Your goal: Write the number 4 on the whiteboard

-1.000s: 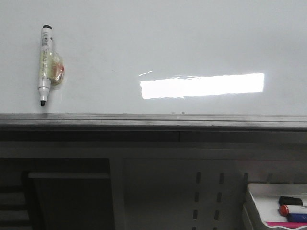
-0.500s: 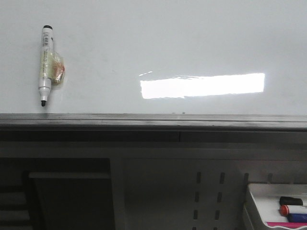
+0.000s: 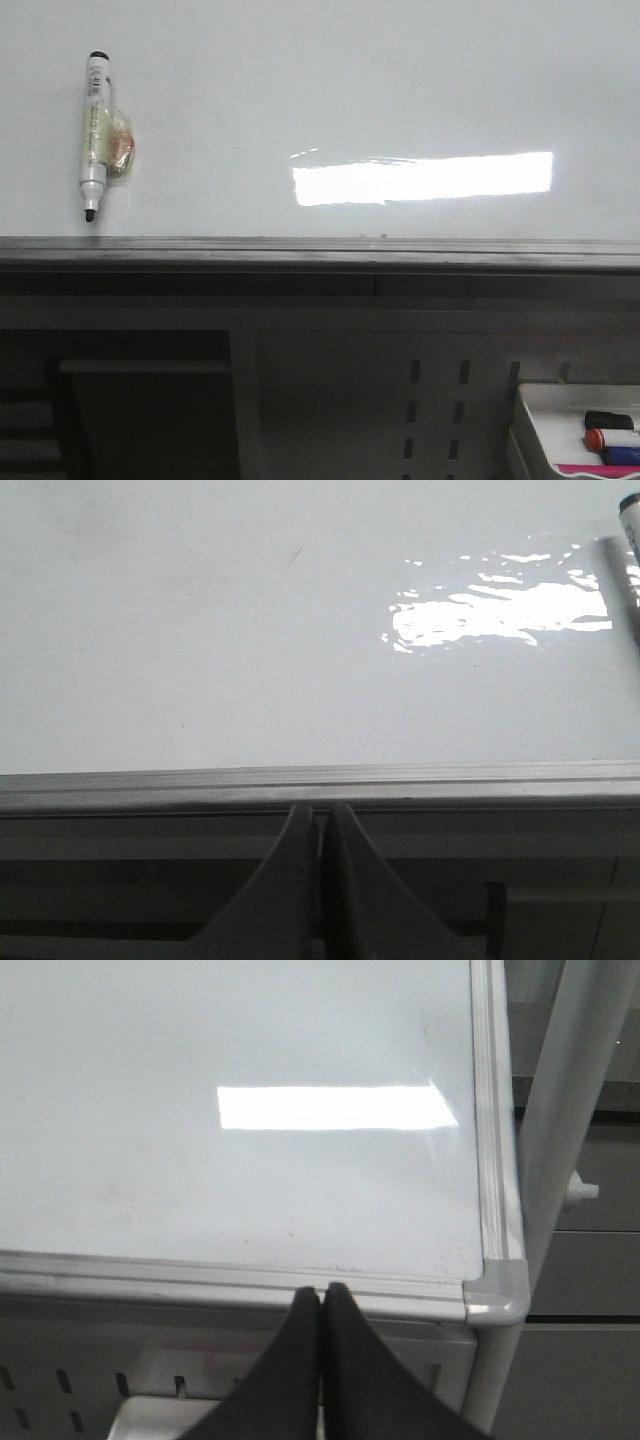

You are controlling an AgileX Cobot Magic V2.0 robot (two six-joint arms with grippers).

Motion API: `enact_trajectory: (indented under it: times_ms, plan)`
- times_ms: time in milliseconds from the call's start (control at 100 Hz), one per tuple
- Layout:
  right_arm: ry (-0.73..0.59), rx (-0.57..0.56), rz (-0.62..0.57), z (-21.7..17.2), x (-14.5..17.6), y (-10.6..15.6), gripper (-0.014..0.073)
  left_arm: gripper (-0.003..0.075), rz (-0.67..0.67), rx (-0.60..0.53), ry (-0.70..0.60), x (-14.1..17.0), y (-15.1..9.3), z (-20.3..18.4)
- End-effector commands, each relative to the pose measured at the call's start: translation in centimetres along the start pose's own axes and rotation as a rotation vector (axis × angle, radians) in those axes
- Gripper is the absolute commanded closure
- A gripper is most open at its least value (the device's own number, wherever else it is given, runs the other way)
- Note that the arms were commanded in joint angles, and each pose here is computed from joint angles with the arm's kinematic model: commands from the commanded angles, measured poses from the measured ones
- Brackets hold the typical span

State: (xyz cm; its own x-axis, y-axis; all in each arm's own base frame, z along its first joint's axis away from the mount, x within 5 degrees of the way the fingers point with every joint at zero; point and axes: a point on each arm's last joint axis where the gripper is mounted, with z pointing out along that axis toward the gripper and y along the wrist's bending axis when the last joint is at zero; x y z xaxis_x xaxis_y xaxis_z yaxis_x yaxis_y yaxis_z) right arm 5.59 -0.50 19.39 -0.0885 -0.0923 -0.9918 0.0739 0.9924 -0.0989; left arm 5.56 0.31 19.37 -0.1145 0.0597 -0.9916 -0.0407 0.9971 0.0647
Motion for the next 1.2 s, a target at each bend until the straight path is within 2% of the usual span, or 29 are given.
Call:
enact_trajectory:
  times_ms: [0, 70, 210, 280, 420, 610, 660, 700, 720, 730, 750, 780, 830, 880, 1050, 1190]
  plan:
    - [-0.059, -0.004, 0.081, 0.1, -0.1, 0.1, 0.0659, 0.0741, -0.025, 0.004, -0.082, 0.1, -0.1, 0.1]
    - [-0.024, -0.014, 0.152, 0.3, -0.2, 0.1, 0.0659, 0.0741, -0.042, 0.007, -0.078, -0.3, -0.1, 0.1]
    - [0.041, -0.022, 0.191, 0.7, -1.4, 0.1, 0.0659, 0.0741, -0.044, 0.008, -0.045, -1.9, 0.0, 0.3]
    - [0.08, -0.03, 0.266, 1.3, -2.2, 0.1, 0.0659, 0.0741, -0.054, 0.011, 0.002, -2.5, 0.0, 0.7]
    - [0.194, -0.038, 0.278, 2.7, -4.0, 0.1, 0.0659, 0.0741, -0.076, 0.017, 0.04, -4.2, 0.1, 1.5]
    - [0.235, -0.035, 0.29, 4.2, -5.4, -0.1, 0.0659, 0.073, -0.076, 0.018, 0.067, -6.0, 0.2, 2.5]
    - [0.243, -0.034, 0.29, 4.3, -5.3, -0.1, 0.0659, 0.0678, -0.07, 0.022, 0.073, -6.1, 0.2, 2.7]
    - [0.25, -0.034, 0.289, 4.4, -5.3, -0.1, 0.0659, 0.0595, -0.07, 0.021, 0.072, -6.1, 0.2, 3.0]
    - [0.251, -0.034, 0.289, 4.4, -5.3, -0.1, 0.0659, 0.0526, -0.076, 0.021, 0.062, -6.2, 0.2, 3.1]
    - [0.253, -0.034, 0.289, 4.5, -5.3, -0.1, 0.0659, 0.0526, -0.072, 0.021, 0.059, -6.3, 0.2, 3.2]
    - [0.254, -0.034, 0.289, 4.5, -5.3, -0.1, 0.0659, 0.0452, -0.072, 0.021, 0.057, -6.3, 0.2, 3.3]
    - [0.254, -0.034, 0.289, 4.5, -5.3, -0.1, 0.0659, 0.0383, -0.073, 0.02, 0.042, -6.4, 0.2, 3.4]
    - [0.254, -0.034, 0.289, 4.5, -5.3, -0.1, 0.0659, 0.0287, -0.078, 0.018, 0.013, -6.7, 0.2, 3.7]
    - [0.252, -0.033, 0.289, 4.5, -5.3, -0.1, 0.0659, 0.023, -0.091, 0.016, -0.032, -7.1, 0.2, 4.1]
    - [0.233, -0.03, 0.289, 4.5, -5.4, -0.1, 0.0659, 0.023, -0.126, 0.064, -0.076, -7.6, -0.3, 5.2]
    - [0.248, -0.033, 0.289, 4.5, -5.3, -0.1, 0.0659, 0.023, -0.11, 0.214, -0.078, -7.6, -2.3, 6.0]
